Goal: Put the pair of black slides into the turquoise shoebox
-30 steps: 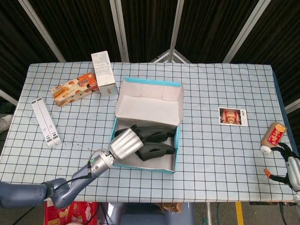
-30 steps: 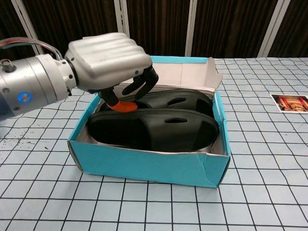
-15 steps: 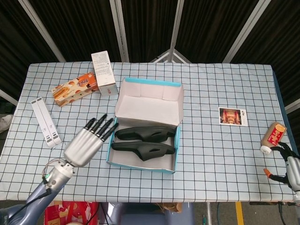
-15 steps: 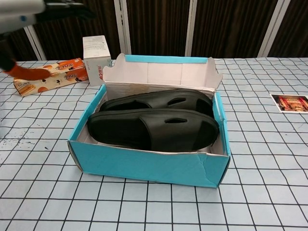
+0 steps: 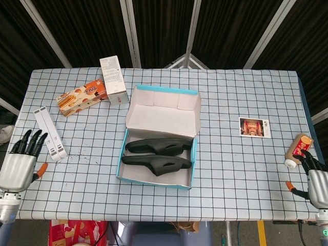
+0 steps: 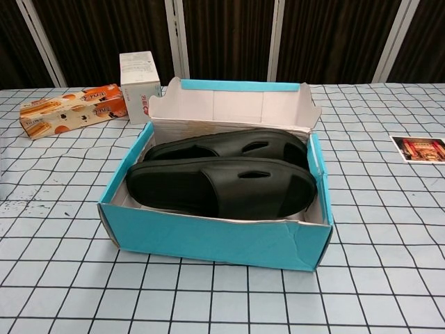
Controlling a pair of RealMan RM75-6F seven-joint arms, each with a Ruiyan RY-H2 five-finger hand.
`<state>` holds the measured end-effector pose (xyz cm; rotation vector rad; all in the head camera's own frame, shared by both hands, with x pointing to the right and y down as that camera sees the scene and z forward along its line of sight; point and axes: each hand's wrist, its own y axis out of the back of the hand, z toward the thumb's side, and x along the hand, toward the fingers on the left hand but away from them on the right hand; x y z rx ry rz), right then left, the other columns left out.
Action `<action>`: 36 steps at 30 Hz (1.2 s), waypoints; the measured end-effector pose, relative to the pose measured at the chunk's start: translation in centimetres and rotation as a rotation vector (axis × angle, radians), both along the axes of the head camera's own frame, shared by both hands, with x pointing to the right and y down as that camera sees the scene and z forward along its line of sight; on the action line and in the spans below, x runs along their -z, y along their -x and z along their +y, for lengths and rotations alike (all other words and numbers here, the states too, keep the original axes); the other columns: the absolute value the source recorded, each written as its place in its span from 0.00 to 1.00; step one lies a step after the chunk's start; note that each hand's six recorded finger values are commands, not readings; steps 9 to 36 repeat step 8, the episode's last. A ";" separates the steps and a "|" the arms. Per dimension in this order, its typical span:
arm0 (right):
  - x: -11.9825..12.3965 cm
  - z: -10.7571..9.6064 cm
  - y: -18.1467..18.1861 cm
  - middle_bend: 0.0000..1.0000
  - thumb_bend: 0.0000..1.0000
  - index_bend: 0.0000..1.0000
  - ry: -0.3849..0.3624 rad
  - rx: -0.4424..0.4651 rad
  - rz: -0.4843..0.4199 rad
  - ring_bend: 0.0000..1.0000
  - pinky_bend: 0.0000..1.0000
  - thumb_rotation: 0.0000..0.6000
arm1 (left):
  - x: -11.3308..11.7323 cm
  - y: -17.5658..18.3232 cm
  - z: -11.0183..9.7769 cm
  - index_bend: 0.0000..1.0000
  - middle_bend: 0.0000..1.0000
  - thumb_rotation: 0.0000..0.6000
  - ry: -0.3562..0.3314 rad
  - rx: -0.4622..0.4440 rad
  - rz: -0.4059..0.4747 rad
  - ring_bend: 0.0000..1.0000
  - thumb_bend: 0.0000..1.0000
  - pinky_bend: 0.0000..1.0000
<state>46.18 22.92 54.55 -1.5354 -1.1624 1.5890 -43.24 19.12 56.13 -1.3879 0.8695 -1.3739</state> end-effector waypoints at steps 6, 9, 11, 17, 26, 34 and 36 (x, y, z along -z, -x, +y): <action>-0.2 0.1 0.9 0.15 0.23 0.24 0.000 0.048 -0.054 0.23 0.27 1.00 | -0.9 3.1 0.6 0.03 0.08 1.00 0.002 0.098 0.029 0.02 0.38 0.22; -0.2 0.0 1.0 0.15 0.23 0.24 -0.005 0.060 -0.059 0.23 0.27 1.00 | -0.9 3.3 0.7 0.03 0.08 1.00 -0.005 0.106 0.042 0.02 0.38 0.22; -0.2 0.0 1.0 0.15 0.23 0.24 -0.005 0.060 -0.059 0.23 0.27 1.00 | -0.9 3.3 0.7 0.03 0.08 1.00 -0.005 0.106 0.042 0.02 0.38 0.22; -0.2 0.0 1.0 0.15 0.23 0.24 -0.005 0.060 -0.059 0.23 0.27 1.00 | -0.9 3.3 0.7 0.03 0.08 1.00 -0.005 0.106 0.042 0.02 0.38 0.22; -0.2 0.0 1.0 0.15 0.23 0.24 -0.005 0.060 -0.059 0.23 0.27 1.00 | -0.9 3.3 0.7 0.03 0.08 1.00 -0.005 0.106 0.042 0.02 0.38 0.22; -0.2 0.0 1.0 0.15 0.23 0.24 -0.005 0.060 -0.059 0.23 0.27 1.00 | -0.9 3.3 0.7 0.03 0.08 1.00 -0.005 0.106 0.042 0.02 0.38 0.22; -0.2 0.0 1.0 0.15 0.23 0.24 -0.005 0.060 -0.059 0.23 0.27 1.00 | -0.9 3.3 0.7 0.03 0.08 1.00 -0.005 0.106 0.042 0.02 0.38 0.22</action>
